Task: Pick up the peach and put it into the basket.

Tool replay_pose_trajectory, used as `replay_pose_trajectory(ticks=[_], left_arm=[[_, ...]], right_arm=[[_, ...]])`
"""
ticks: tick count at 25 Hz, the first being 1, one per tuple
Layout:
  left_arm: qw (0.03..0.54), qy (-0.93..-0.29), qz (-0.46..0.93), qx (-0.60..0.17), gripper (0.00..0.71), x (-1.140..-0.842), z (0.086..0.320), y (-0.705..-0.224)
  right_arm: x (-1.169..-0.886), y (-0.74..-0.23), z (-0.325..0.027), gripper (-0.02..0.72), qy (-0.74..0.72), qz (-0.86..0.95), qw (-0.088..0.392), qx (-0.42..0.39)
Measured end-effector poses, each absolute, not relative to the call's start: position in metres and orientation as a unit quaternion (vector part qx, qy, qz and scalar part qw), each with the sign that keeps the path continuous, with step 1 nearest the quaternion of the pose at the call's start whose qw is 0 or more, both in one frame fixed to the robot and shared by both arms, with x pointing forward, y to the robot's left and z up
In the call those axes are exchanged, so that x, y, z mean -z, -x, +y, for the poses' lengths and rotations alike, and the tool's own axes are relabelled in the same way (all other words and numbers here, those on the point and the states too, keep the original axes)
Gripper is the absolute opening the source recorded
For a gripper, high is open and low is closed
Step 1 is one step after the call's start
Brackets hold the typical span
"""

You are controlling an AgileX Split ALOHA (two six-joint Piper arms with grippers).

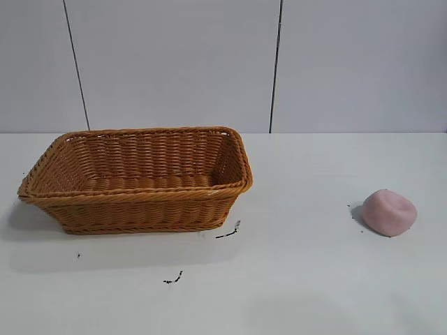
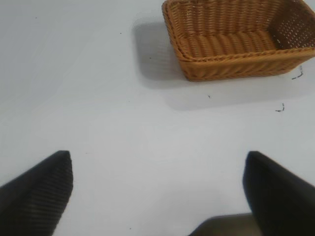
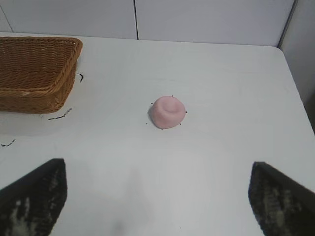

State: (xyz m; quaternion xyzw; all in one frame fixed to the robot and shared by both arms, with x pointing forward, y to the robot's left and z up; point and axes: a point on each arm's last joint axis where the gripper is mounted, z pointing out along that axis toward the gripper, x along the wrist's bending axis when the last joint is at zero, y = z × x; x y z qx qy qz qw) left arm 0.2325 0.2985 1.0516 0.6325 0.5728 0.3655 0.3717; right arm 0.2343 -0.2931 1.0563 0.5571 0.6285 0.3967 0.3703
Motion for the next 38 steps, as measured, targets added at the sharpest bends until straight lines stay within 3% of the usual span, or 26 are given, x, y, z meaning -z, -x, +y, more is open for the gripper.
replay_pose_trajectory(ticks=[12, 17, 24, 32, 38], left_arm=[[0.372, -0.633, 0.573, -0.366, 0.692, -1.052, 0.298, -0.232], [0.372, -0.633, 0.573, -0.366, 0.692, -1.052, 0.298, -0.232], [0.372, -0.633, 0.573, -0.366, 0.692, -1.052, 0.298, -0.232], [0.372, -0.633, 0.573, -0.366, 0.692, -1.052, 0.298, -0.232], [0.372, -0.633, 0.573, -0.366, 0.692, -1.052, 0.298, -0.232]], right_arm=[[-1.057, -0.235, -0.294, 0.689, -0.556, 0.627, 0.376, -0.396], [-1.070, -0.258, -0.297, 0.689, -0.576, 0.648, 0.358, -0.347], [-1.080, -0.349, -0.294, 0.689, -0.619, 0.693, 0.263, -0.259], [-1.046, -0.471, -0.290, 0.689, -0.653, 0.725, 0.150, -0.159], [-1.014, -0.552, -0.288, 0.689, -0.661, 0.732, 0.109, -0.120]])
